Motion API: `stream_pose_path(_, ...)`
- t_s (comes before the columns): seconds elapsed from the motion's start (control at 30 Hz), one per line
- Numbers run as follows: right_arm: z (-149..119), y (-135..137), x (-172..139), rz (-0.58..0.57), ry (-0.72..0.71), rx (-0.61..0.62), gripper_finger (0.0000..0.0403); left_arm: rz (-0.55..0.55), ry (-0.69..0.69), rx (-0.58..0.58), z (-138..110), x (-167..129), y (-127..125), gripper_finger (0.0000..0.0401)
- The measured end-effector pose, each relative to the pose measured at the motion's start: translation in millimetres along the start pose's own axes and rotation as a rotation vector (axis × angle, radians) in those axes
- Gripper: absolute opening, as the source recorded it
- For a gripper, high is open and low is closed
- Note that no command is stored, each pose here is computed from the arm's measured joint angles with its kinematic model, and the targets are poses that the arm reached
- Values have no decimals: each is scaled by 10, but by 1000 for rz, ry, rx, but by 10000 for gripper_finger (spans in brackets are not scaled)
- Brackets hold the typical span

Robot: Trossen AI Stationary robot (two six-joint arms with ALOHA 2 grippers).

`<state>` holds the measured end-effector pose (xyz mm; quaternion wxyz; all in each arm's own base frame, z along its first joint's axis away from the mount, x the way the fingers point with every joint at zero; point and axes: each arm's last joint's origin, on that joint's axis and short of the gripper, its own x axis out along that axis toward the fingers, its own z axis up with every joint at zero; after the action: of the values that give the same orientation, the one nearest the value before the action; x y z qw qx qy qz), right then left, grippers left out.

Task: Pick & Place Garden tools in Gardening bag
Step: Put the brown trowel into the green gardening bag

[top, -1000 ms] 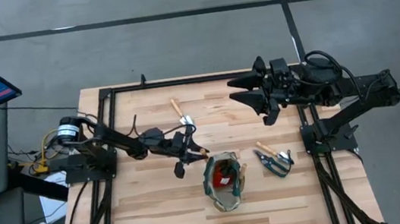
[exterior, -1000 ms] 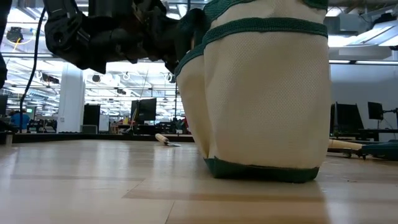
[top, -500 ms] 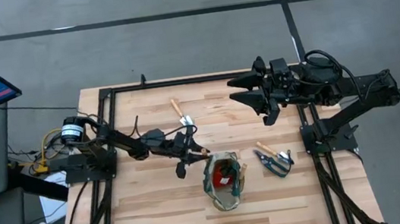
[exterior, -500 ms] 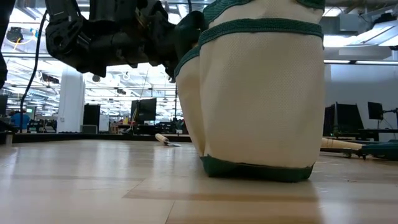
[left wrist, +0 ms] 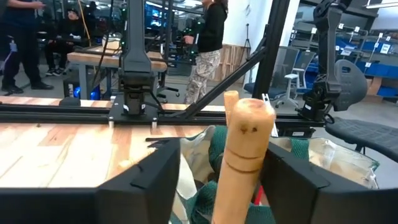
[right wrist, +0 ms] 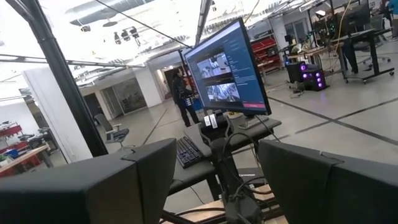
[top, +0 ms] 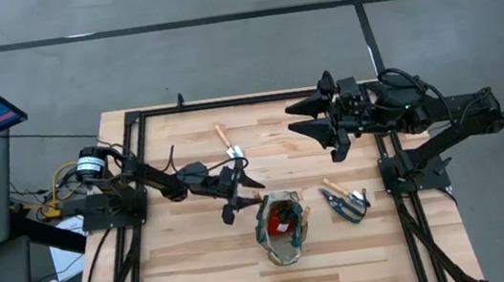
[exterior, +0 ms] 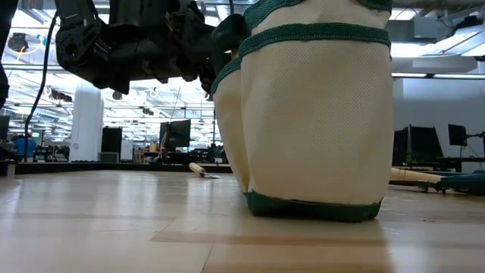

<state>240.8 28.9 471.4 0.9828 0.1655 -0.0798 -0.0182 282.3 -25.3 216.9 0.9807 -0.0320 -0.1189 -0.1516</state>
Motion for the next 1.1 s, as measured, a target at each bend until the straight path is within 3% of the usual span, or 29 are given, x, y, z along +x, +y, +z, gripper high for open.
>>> stream_pose_path(0.3,-5,14,0,47,15,-1,221,-9,4,-61,14,-1,-24,259)
stream_pose_path(0.43,-7,19,-1,67,22,-3,221,-9,-25,-32,149,-34,-28,262)
stream_pose_path(0.67,-11,32,-2,111,36,-7,221,43,84,-36,374,-193,16,266)
stream_pose_path(0.8,-13,38,-3,125,40,-18,221,35,-14,-4,679,-317,-38,264)
stream_pose_path(0.97,-18,52,-6,131,39,-51,221,25,-101,31,918,-440,-96,223)
stream_pose_path(1.1,-18,52,-6,131,39,-54,221,22,-85,31,880,-416,-102,119)
